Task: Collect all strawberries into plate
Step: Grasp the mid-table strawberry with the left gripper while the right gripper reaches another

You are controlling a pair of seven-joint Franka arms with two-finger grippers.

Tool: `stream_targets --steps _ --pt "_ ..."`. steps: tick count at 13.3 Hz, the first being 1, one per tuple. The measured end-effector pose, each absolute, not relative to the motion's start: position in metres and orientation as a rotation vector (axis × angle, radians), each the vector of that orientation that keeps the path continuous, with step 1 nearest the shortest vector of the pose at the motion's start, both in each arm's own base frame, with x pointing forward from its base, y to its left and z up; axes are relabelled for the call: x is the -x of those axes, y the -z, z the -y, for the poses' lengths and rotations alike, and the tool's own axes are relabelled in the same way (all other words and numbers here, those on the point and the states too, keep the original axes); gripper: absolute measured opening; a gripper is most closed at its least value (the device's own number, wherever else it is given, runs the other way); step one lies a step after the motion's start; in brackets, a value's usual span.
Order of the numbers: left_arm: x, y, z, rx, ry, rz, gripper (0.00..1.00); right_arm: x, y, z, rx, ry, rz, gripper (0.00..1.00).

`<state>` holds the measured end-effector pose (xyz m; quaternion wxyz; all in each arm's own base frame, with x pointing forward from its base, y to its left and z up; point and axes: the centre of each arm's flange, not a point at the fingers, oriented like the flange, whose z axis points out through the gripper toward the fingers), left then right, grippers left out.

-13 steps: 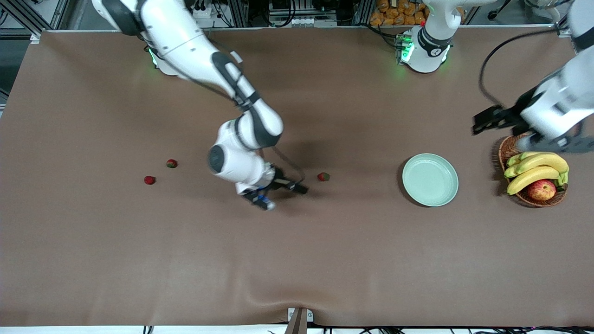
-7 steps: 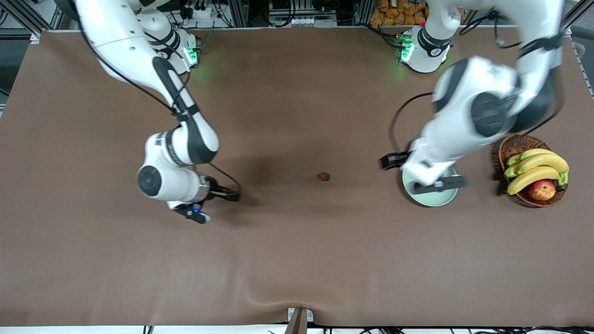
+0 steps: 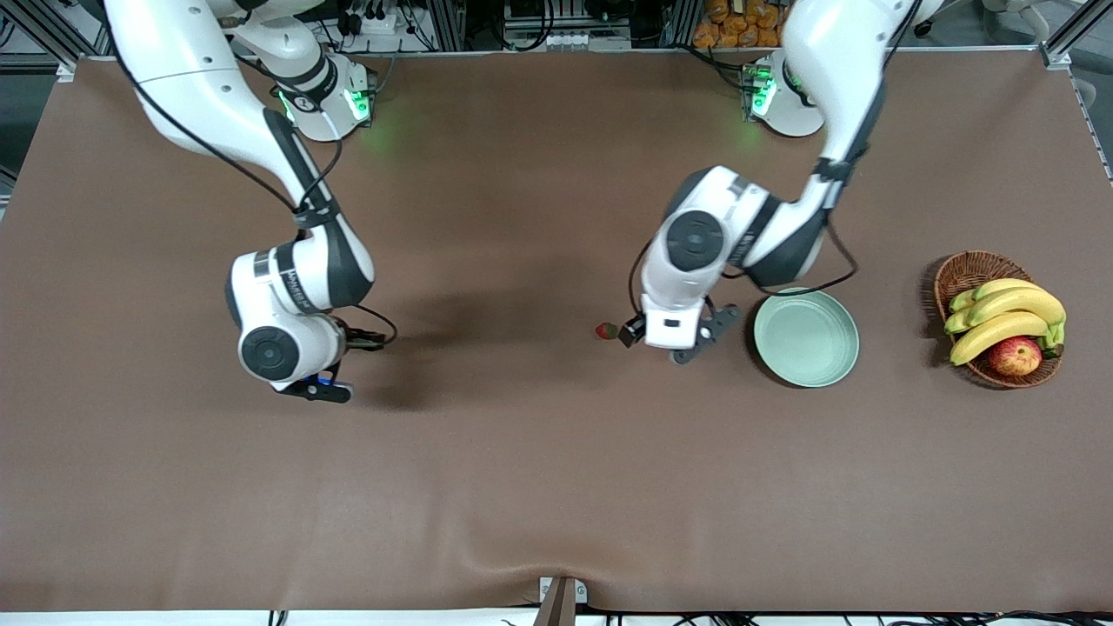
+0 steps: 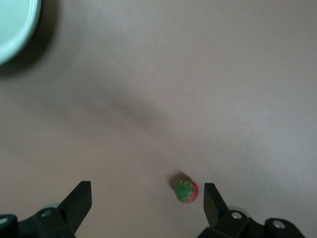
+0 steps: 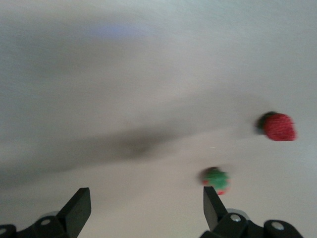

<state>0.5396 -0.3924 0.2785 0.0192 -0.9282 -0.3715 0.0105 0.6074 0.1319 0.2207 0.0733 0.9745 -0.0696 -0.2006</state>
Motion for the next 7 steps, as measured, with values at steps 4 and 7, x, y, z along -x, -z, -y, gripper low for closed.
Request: stream_targets --steps 4,7 --pt "-0.525 -0.228 0.424 2.774 0.055 1.468 1.00 -0.598 -0.203 -0.081 -2.933 0.707 0.158 1.00" --pt "-0.518 -0.206 0.434 2.729 0.049 1.582 1.00 -0.588 -0.190 -0.062 -2.932 0.766 0.131 1.00"
